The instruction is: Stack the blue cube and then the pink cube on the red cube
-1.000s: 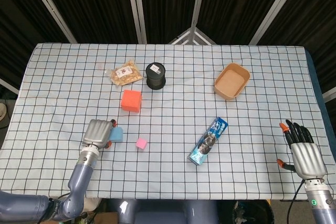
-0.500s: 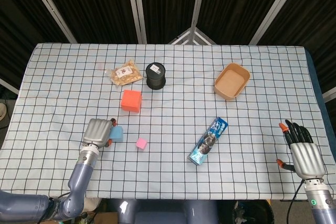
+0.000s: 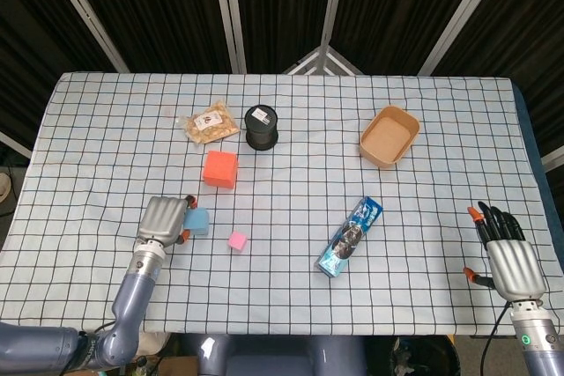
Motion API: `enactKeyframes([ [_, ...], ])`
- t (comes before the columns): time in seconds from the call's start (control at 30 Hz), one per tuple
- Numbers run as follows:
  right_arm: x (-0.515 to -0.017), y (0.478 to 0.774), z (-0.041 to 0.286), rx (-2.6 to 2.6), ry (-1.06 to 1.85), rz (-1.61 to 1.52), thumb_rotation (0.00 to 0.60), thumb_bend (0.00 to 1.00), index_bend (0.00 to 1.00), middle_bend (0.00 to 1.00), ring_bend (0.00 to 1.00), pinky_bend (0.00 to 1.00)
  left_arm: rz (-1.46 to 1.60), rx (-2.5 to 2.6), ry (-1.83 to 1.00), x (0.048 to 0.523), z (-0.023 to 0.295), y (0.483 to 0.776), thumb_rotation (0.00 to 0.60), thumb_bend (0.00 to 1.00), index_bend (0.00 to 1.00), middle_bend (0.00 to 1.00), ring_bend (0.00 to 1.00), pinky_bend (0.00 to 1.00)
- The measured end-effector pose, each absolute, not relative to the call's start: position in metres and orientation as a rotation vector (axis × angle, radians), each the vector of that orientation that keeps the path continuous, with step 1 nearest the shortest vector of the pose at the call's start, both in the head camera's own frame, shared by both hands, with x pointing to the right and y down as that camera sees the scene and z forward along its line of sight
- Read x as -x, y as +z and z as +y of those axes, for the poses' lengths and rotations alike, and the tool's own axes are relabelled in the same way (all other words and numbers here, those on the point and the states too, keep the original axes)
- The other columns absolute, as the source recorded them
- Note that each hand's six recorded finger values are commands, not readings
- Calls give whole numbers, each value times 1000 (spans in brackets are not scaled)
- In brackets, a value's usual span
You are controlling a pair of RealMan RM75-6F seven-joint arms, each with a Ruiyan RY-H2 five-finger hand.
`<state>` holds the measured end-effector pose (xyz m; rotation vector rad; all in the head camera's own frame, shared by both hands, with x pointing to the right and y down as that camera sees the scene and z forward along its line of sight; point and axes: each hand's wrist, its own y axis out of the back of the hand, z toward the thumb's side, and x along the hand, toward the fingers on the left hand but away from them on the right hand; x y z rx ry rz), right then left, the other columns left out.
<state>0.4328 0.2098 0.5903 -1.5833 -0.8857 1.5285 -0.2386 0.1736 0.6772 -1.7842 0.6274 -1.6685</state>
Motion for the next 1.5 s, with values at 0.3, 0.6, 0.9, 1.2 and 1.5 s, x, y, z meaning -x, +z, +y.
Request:
enactKeyframes([
  [0.3,-432,591,210,1585,1529,-883,600,109,3,0,0,88,700,1740,-1597,233,144,643,600,335,381,875,676,657],
  [0.6,-432,592,210,1579,1533,-877,600,110,3,0,0,88,702,1695,-1559,218,107,626,600,335,393,873,674,655],
  [0.9,-432,594,211,1571,1548,-869,600,109,3,0,0,88,685,1738,-1533,195,81,628,600,335,393,872,669,648],
  [1.2,-434,594,209,1554,1562,-872,600,109,3,0,0,88,708,1790,-1547,198,65,641,600,347,391,866,654,634],
  [1.5,-433,598,210,1546,1576,-859,600,109,3,0,0,88,704,1776,-1557,218,41,631,600,374,392,856,639,619],
])
